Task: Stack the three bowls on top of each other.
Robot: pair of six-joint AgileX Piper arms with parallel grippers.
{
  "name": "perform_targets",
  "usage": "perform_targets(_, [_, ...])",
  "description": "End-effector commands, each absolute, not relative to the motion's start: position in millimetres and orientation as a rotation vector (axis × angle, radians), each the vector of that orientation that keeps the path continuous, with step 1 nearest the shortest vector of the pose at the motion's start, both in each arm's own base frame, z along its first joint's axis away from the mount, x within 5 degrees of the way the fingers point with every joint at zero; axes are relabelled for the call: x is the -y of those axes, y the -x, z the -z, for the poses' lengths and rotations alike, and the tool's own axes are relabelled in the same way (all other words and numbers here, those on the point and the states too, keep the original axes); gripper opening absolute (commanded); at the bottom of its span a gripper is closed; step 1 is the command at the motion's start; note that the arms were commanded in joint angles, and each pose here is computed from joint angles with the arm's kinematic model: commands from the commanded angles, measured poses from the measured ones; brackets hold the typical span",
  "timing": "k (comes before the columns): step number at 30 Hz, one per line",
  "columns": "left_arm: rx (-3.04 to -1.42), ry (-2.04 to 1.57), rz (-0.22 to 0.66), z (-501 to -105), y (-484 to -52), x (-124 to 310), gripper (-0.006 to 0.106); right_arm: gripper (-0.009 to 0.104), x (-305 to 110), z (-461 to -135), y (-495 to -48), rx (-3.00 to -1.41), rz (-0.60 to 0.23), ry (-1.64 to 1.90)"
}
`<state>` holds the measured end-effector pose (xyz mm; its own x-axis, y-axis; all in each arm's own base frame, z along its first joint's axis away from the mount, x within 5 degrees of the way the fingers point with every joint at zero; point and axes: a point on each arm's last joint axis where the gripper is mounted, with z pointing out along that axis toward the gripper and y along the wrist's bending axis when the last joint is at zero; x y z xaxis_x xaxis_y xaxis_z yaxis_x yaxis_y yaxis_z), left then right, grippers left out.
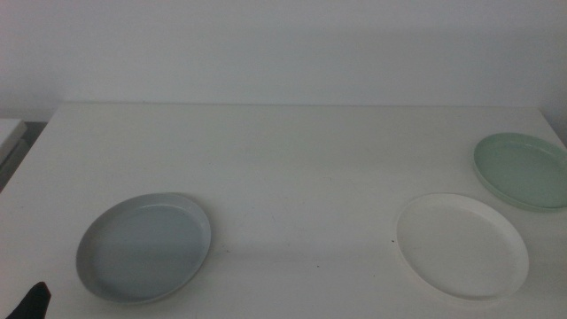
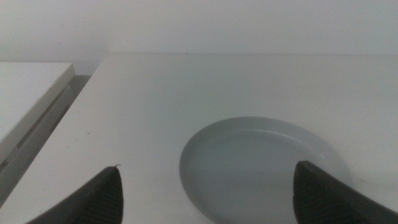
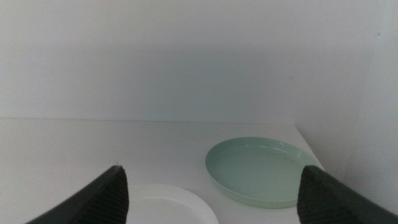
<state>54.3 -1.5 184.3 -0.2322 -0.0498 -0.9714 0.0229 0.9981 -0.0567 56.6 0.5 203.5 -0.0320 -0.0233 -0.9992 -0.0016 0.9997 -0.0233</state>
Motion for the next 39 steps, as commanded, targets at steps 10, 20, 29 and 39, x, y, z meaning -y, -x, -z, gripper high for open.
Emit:
perform_targets(10, [-1.785,0.021,0.07,-186,-54,2,0.094,0.089,0,-215,-59,-1.553,-0.034,-0.037])
perform_targets(20, [-1.785,0.021,0.07,-186,-54,2,0.094,0.089,-4,-295,-98,-1.985,-0.141,-0.118])
perform_targets(29, [-1.787,0.021,0.07,-186,-54,2,0.094,0.089,-6,-315,-130,-2.195,-0.176,-0.148])
perform_targets(39, [-1.787,0.021,0.07,-186,-54,2,0.094,0.089,-7,-316,-133,-2.205,-0.222,-0.225])
